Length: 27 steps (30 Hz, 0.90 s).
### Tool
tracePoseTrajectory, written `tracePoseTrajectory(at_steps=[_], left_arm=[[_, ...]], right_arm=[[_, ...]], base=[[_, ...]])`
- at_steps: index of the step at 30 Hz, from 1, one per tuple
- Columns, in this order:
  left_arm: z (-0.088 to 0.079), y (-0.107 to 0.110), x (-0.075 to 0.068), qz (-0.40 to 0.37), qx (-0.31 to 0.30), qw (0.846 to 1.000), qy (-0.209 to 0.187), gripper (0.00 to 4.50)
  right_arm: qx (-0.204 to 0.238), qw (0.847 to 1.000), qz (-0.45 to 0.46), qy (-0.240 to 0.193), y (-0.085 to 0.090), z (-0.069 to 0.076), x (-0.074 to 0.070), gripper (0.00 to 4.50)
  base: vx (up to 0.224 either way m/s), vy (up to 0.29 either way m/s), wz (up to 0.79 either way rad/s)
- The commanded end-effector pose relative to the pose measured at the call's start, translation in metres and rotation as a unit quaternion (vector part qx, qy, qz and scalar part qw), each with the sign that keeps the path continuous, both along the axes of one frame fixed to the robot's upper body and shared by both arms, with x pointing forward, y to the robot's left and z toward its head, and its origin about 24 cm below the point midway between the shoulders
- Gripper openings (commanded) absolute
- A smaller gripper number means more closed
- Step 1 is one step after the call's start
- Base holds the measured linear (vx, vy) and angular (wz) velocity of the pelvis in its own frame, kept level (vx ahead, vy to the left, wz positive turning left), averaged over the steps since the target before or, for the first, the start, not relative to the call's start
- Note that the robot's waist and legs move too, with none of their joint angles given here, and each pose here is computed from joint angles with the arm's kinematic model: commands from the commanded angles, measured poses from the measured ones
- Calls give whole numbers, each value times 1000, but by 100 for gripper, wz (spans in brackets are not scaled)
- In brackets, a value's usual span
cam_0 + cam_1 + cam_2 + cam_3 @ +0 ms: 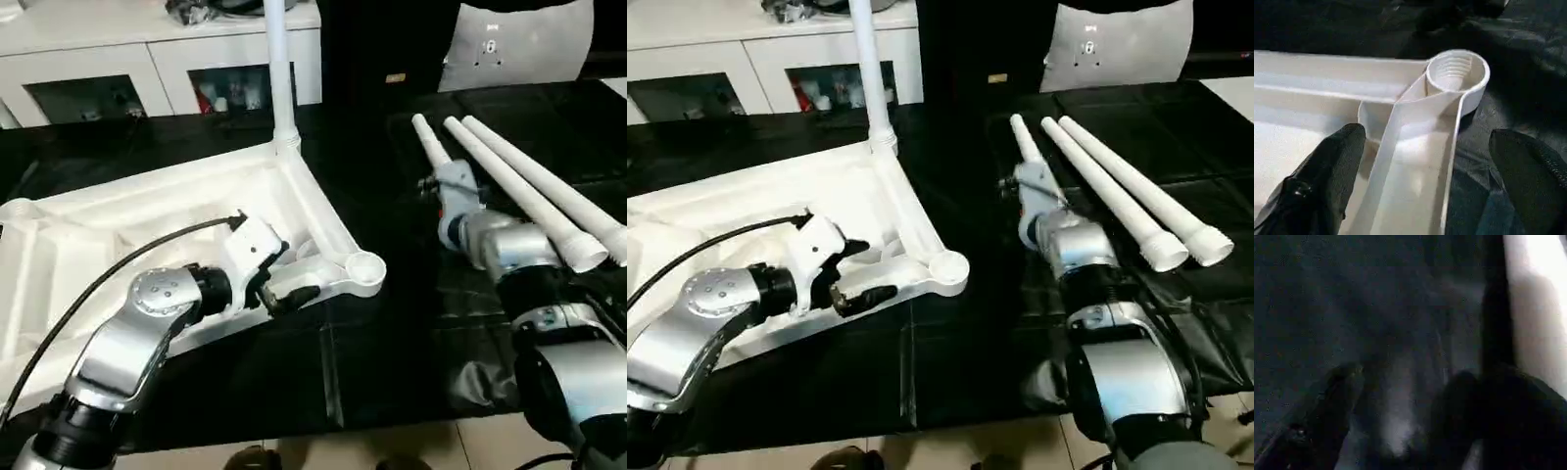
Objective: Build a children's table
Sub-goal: Insert table leg to table base
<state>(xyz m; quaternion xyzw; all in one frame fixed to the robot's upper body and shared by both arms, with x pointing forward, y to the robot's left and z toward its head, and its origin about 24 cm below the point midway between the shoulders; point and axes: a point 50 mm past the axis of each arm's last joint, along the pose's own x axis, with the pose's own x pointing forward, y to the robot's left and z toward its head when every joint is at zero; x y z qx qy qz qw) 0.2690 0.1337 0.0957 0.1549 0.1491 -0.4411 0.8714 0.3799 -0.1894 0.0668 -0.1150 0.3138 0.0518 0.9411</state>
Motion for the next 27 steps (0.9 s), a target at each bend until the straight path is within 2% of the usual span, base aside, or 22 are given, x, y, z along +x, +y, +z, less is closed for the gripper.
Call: tracePoseTrajectory(at_steps=[1,3,7,8,11,12,14,15,16,17,20,21,23,25,26,27], left_arm=[[3,2,-2,3,2,1000,-4,446],[3,2,-2,5,2,1000,-4,446],[3,2,-3,10,-4,1000,-3,446],[3,2,-2,24,-17,1000,-4,446],[4,3,1,61,-34,997,-21,446],[5,4,5,103,-62,992,-39,446],[5,6,9,149,-80,985,-44,446],[4,10,12,213,-102,970,-54,446],[4,9,12,230,-118,964,-57,446],[6,8,9,246,-138,958,-61,446],[7,6,5,271,-149,949,-65,446],[7,6,4,272,-149,949,-65,446],[7,3,-3,286,-154,943,-70,446],[7,3,-4,290,-157,941,-71,446],[6,2,-8,299,-158,938,-69,446],[5,2,-8,301,-158,938,-68,446]], right_arm=[[-23,1000,-20,5,-12,-3,0,450],[-15,1000,-26,7,-16,-4,1,450],[41,999,-24,-14,-17,4,5,450],[81,996,1,-48,-12,14,10,450],[116,990,21,-83,-7,25,12,450],[132,985,19,-106,-7,32,13,450],[132,984,24,-119,-6,36,11,450],[141,978,38,-150,-1,42,3,450],[153,974,42,-164,3,45,-5,450],[165,969,46,-178,7,49,-19,450],[165,966,53,-192,9,50,-41,450],[164,966,53,-192,9,50,-42,450],[153,964,47,-211,10,46,-67,450],[150,964,43,-217,10,46,-74,450],[158,960,43,-226,14,48,-89,450],[162,959,41,-227,15,49,-92,450]], base=[[0,0,0],[0,0,0],[0,0,0],[0,0,0],[0,0,0],[0,0,0],[0,0,0],[0,0,0],[0,0,0],[0,0,0],[0,0,0],[0,0,0],[-22,-32,42],[-1,-72,58],[-12,-149,61],[-12,-149,61]])
